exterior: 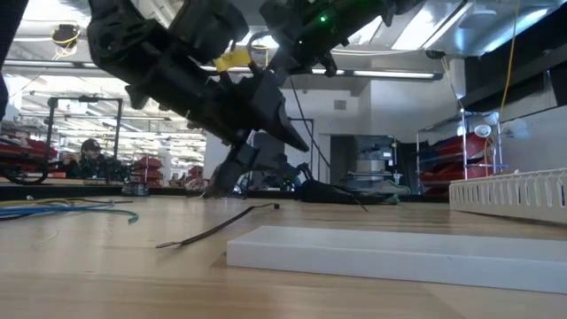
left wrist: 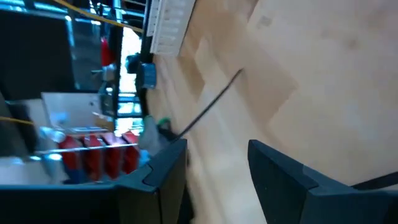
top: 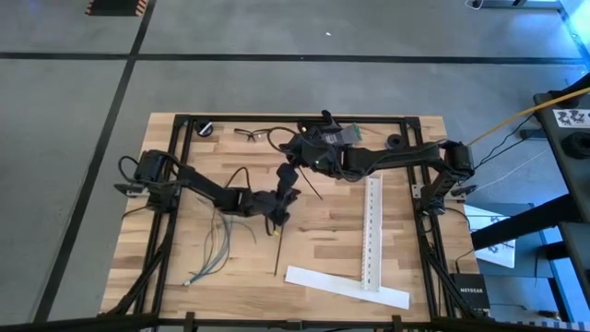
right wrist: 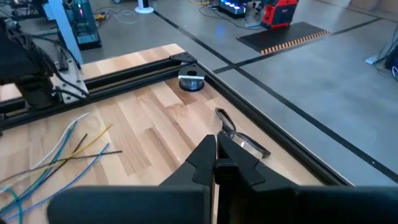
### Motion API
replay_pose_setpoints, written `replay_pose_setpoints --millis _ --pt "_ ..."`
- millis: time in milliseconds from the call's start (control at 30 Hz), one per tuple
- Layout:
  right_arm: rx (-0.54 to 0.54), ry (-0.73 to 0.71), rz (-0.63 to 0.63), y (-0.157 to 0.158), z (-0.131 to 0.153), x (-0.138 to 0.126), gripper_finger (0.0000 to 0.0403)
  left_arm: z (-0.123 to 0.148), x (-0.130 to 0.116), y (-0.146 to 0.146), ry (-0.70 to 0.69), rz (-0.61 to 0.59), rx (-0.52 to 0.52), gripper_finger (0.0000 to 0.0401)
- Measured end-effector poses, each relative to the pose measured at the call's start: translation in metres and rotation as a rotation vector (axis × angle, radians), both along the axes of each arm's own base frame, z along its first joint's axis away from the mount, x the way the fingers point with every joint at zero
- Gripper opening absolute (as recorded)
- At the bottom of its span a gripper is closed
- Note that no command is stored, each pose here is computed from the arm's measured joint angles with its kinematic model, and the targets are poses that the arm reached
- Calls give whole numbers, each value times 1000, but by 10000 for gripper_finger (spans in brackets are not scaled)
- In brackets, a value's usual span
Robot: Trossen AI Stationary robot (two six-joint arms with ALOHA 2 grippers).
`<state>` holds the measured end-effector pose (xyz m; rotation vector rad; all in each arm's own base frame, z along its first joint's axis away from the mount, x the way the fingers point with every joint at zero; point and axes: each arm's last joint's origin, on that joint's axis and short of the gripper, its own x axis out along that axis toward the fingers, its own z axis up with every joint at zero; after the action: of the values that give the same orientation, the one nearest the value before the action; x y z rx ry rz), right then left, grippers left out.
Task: Ziptie cables
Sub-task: Wrap the cable wires with the black zip tie
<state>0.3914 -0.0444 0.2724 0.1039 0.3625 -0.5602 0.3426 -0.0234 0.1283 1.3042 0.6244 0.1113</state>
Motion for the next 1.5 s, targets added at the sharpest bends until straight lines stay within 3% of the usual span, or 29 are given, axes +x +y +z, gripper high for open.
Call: replay_pose_setpoints --millis 167,367,600,733,933,1067,1233,1500 --pt "15 -2 -9 0 1 0 0 5 4 16 -3 6 66 155" --pt "56 37 -58 -7 -3 -3 0 2 6 29 19 -75 66 155" --pt "137 63 -42 -13 -8 -6 0 -3 6 40 93 -107 194 155" --pt "226 27 -21 -16 -8 -6 0 -1 6 30 67 -63 162 155" --pt "263 29 -109 -30 -16 -10 0 -7 -1 5 26 28 45 155" --pt "400 -1 -151 -42 -29 -17 0 -9 -5 -14 18 -11 26 155" --pt "599 -51 -84 -58 -42 -23 0 -10 -4 -16 47 -120 41 155" --pt "736 -93 -10 -62 -44 -24 0 -8 2 3 47 -194 42 155"
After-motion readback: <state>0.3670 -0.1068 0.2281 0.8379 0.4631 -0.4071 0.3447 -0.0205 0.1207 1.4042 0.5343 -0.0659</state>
